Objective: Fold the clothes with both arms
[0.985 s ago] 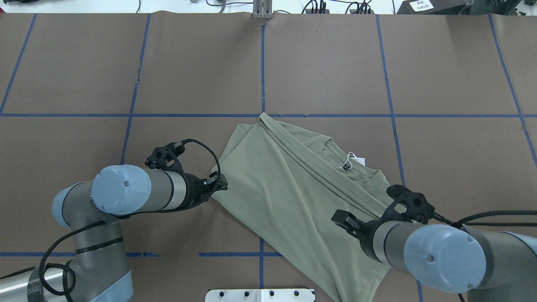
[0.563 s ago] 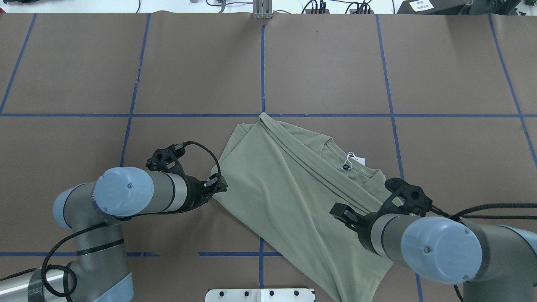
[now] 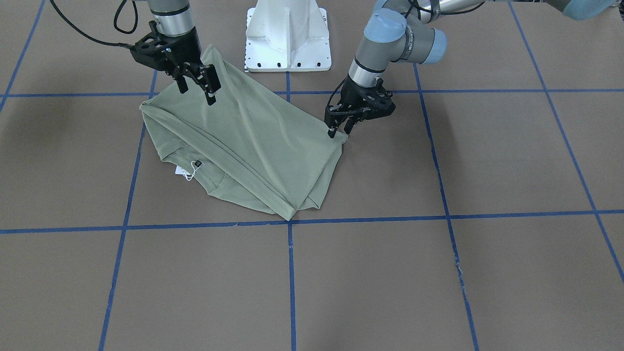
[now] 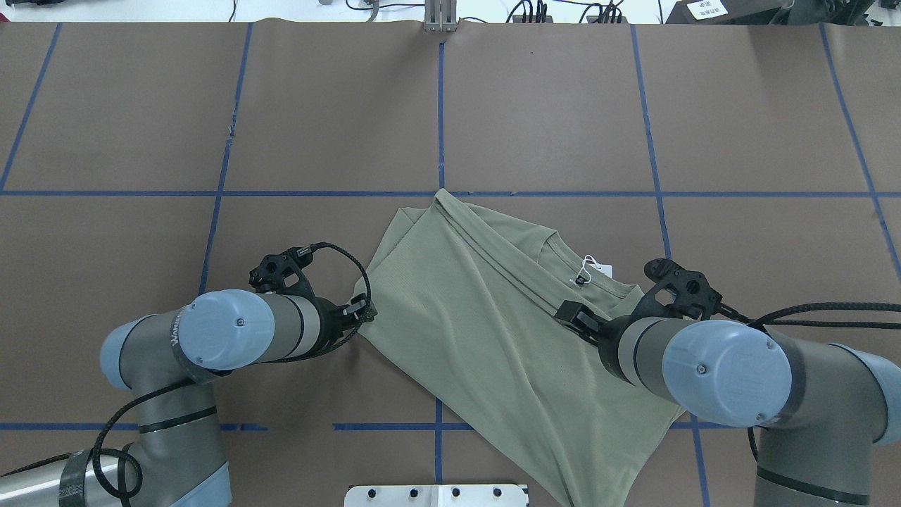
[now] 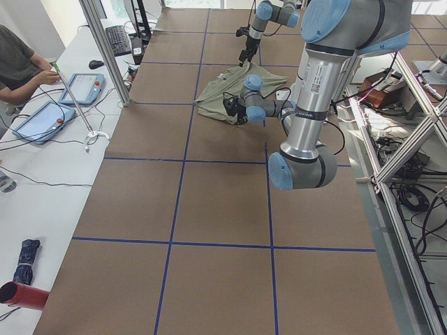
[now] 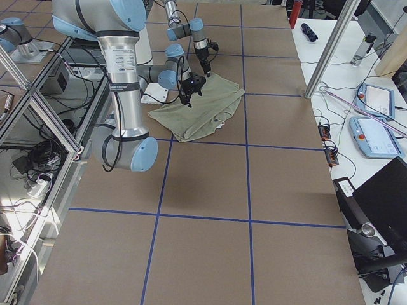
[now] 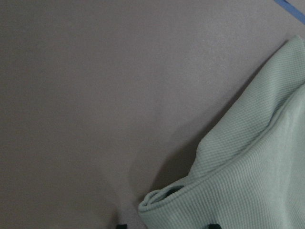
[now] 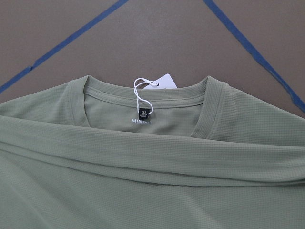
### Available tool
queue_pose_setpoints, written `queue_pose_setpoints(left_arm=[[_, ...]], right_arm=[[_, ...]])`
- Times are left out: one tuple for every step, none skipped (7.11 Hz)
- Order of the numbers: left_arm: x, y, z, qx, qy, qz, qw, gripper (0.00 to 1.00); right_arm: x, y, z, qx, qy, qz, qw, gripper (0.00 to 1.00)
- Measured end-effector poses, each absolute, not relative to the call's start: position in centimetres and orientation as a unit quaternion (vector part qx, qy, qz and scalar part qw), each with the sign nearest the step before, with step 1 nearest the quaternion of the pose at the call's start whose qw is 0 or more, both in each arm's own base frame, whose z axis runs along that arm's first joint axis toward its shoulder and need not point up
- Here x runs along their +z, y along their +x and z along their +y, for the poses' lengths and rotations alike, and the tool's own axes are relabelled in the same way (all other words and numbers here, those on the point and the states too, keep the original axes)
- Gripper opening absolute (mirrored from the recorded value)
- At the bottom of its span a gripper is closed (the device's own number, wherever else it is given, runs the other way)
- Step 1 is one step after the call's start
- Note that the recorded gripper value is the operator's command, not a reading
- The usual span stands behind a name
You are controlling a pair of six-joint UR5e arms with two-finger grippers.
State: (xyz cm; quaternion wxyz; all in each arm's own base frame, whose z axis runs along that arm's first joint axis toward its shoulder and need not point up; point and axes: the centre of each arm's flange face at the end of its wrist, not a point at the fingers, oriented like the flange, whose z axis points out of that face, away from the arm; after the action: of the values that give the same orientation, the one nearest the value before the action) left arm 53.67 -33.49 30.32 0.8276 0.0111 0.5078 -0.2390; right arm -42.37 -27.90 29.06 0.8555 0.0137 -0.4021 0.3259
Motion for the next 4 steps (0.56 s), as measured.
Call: queue_pose_setpoints(left_arm=[[30.4,53.5,-33.9,-0.242,0.017,0.507,0.827,0.0],[30.5,52.9,-35.0,-0.238,0.032,0.506,0.829,0.0],[30.6,51.8,-37.0,-0.225,0.059,0.502,0.833,0.0],[30.8,50.3,-40.2,-0.216,0.092,0.494,0.837,0.0]], right_arm=[[29.5,-42.6,-28.2,0.326,0.015,-0.398,0.857,1.0],[29.7,-42.7,-28.3,0.327,0.016,-0.396,0.858,1.0],[29.7,-42.7,-28.3,0.327,0.016,-0.396,0.858,1.0],[29.6,-42.7,-28.4,0.327,0.017,-0.397,0.857,1.0]])
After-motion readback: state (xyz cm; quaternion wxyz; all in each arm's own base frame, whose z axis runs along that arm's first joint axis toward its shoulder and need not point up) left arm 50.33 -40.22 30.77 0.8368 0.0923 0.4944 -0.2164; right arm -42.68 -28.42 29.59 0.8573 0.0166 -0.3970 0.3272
